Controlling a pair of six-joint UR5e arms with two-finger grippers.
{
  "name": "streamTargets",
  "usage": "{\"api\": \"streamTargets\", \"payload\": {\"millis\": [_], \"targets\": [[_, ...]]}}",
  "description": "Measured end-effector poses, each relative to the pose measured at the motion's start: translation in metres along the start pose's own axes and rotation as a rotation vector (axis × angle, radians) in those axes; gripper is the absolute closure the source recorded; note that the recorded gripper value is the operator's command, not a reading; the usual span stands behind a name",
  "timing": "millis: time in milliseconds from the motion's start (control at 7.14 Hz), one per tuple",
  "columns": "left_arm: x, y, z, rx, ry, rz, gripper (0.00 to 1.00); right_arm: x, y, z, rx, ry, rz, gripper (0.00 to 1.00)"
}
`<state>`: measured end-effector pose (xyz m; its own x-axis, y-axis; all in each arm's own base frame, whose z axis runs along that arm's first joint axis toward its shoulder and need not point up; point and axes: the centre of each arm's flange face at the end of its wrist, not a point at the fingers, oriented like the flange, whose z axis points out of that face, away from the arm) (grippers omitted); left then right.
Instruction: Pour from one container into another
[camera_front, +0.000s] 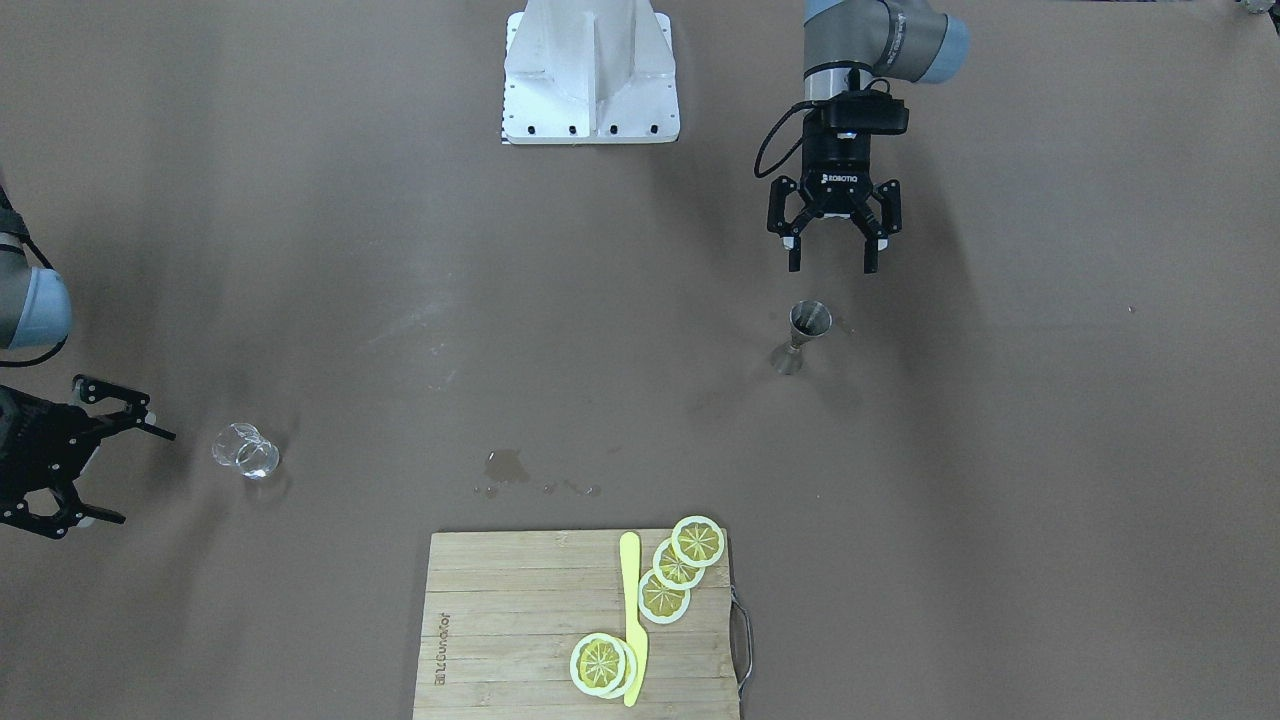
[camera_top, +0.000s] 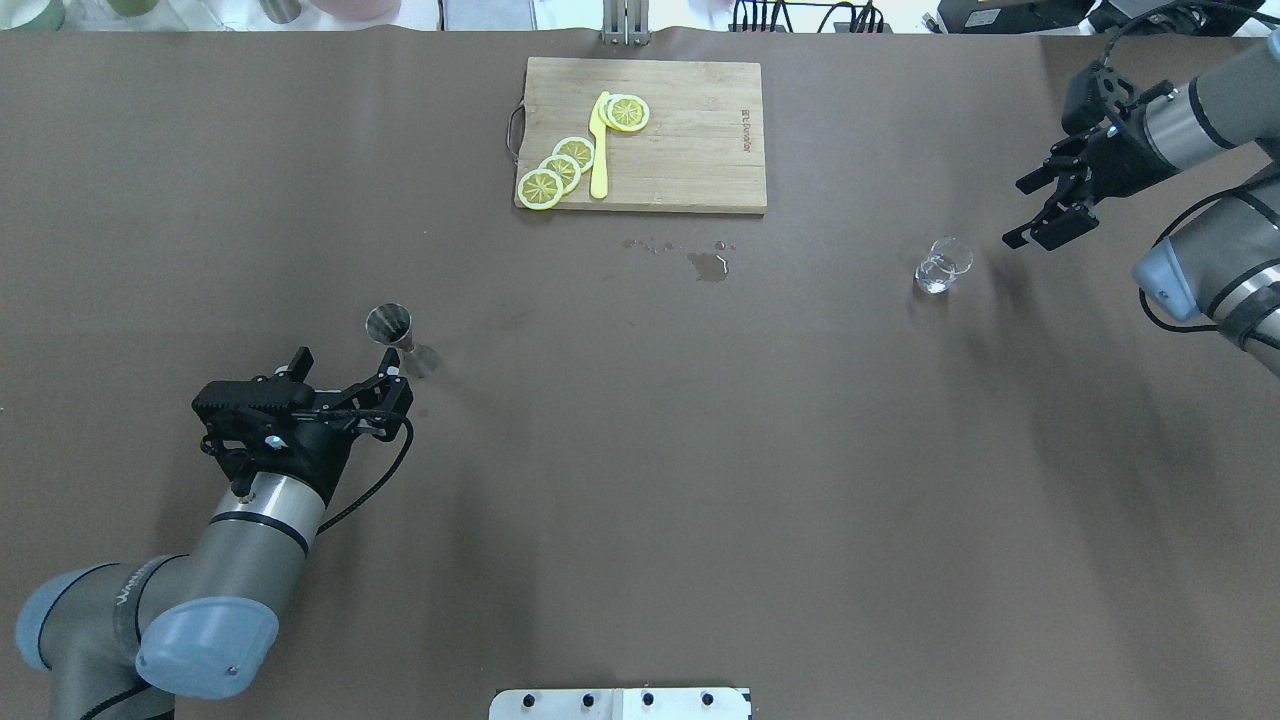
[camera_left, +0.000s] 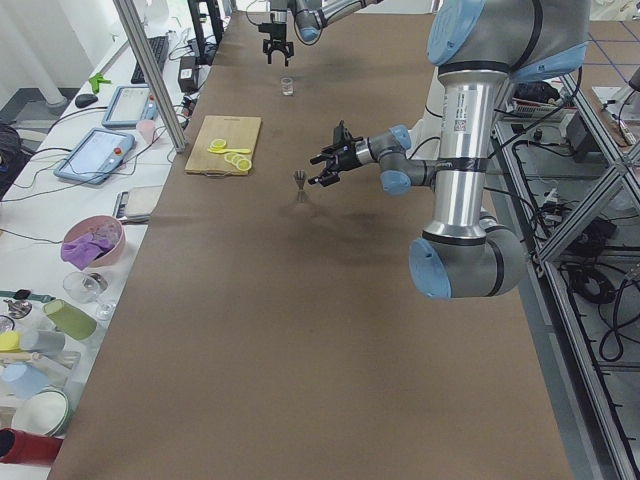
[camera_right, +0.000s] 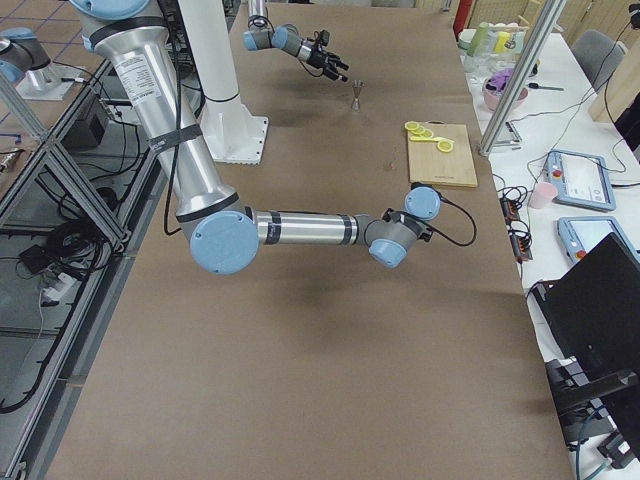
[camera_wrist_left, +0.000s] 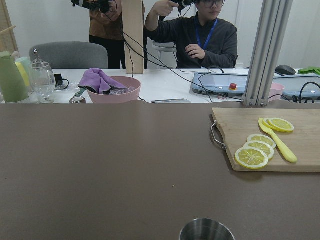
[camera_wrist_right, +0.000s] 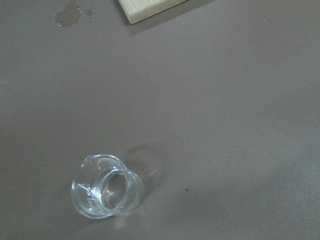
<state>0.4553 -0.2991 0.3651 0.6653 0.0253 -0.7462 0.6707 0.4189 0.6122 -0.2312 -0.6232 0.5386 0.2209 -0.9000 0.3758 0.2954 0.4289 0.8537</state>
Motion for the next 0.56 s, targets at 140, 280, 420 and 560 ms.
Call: {"api": "streamTargets", "payload": {"millis": [140, 280, 420, 560], "targets": [[0.006, 0.012, 0.000, 0.014, 0.009, -0.006, 0.04, -0.004, 0.006, 0.002, 0.014, -0.009, -0.010, 0.00], [0.013, 0.021, -0.001, 0.021, 0.016, -0.007, 0.04, -0.007, 0.011, 0.001, 0.031, -0.018, -0.011, 0.00], [0.021, 0.028, 0.001, 0.027, 0.018, -0.007, 0.04, -0.011, 0.017, 0.000, 0.053, -0.024, 0.000, 0.00], [0.028, 0.035, 0.005, 0.030, 0.019, -0.007, 0.04, -0.014, 0.021, -0.001, 0.068, -0.029, 0.007, 0.00]]}}
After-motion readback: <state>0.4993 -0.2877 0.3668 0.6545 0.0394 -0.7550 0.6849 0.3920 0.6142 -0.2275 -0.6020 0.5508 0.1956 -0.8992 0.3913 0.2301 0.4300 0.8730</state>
